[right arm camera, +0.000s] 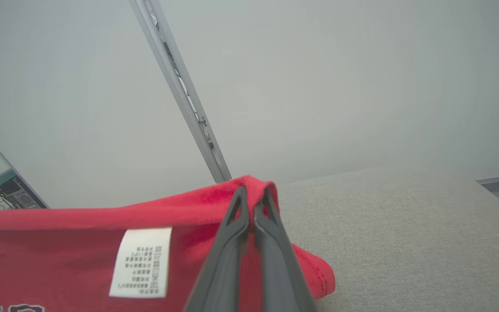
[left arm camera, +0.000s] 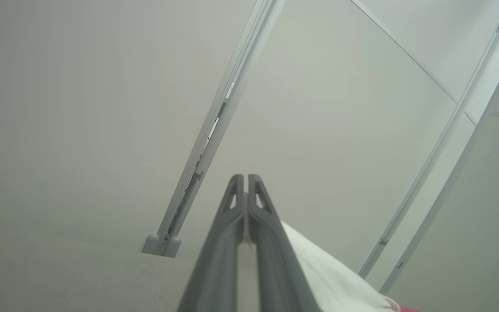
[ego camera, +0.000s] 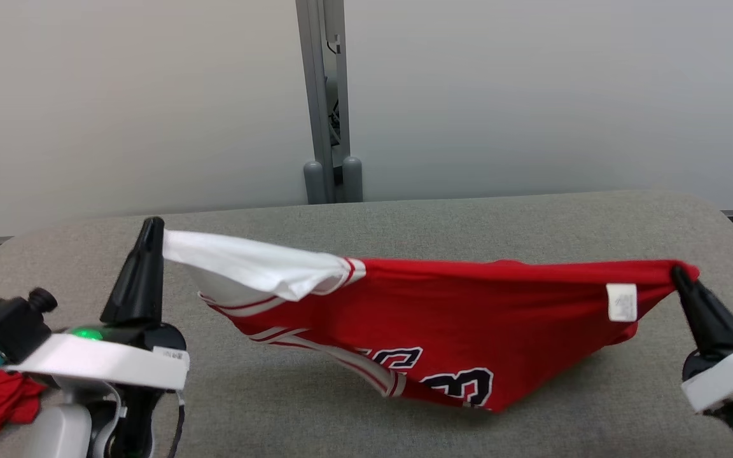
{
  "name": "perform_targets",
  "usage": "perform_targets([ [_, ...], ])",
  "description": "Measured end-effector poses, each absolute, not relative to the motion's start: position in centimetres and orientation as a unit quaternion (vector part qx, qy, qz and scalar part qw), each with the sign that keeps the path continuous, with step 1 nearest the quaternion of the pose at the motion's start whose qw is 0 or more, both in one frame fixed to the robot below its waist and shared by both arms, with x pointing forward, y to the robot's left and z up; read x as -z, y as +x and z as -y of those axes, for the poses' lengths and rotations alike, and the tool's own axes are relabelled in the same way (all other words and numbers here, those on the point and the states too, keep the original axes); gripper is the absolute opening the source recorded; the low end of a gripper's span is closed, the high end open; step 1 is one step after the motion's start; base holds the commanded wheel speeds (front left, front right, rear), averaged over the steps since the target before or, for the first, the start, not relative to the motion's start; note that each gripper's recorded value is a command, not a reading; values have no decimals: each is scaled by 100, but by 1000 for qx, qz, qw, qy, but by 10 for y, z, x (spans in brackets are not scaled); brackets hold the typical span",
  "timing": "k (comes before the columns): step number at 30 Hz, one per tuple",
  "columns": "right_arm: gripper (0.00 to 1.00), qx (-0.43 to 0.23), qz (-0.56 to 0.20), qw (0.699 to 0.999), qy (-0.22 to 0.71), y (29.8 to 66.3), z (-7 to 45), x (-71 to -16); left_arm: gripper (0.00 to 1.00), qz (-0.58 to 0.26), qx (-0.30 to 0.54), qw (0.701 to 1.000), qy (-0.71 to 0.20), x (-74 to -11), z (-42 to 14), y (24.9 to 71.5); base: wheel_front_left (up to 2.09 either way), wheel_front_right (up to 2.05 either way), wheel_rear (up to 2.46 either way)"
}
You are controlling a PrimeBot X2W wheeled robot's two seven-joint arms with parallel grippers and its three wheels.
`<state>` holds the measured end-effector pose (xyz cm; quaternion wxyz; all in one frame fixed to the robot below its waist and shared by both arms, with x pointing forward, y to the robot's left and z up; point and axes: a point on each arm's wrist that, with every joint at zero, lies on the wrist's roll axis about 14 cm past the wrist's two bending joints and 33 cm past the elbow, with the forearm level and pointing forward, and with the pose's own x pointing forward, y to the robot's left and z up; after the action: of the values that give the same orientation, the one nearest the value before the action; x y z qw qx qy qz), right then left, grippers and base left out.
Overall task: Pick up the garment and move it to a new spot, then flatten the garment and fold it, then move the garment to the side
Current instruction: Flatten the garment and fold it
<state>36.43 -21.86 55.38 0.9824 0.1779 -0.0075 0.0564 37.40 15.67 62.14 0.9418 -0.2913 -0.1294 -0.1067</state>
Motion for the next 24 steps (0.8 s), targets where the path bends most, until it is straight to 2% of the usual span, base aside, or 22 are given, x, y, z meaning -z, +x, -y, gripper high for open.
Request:
perform_targets([
  [10, 0, -107, 107, 967, 204, 376, 222, -663, 0, 205, 189, 922, -271, -723, -143, 388, 0, 0, 0],
  [16, 0, -125, 159, 962, 184, 384, 234, -734, 0, 238, 226, 917, -227, -781, -138, 396, 0, 0, 0],
  [24, 0, -116, 173, 967, 144, 404, 245, -776, 0, 270, 236, 914, -189, -828, -139, 411, 0, 0, 0],
])
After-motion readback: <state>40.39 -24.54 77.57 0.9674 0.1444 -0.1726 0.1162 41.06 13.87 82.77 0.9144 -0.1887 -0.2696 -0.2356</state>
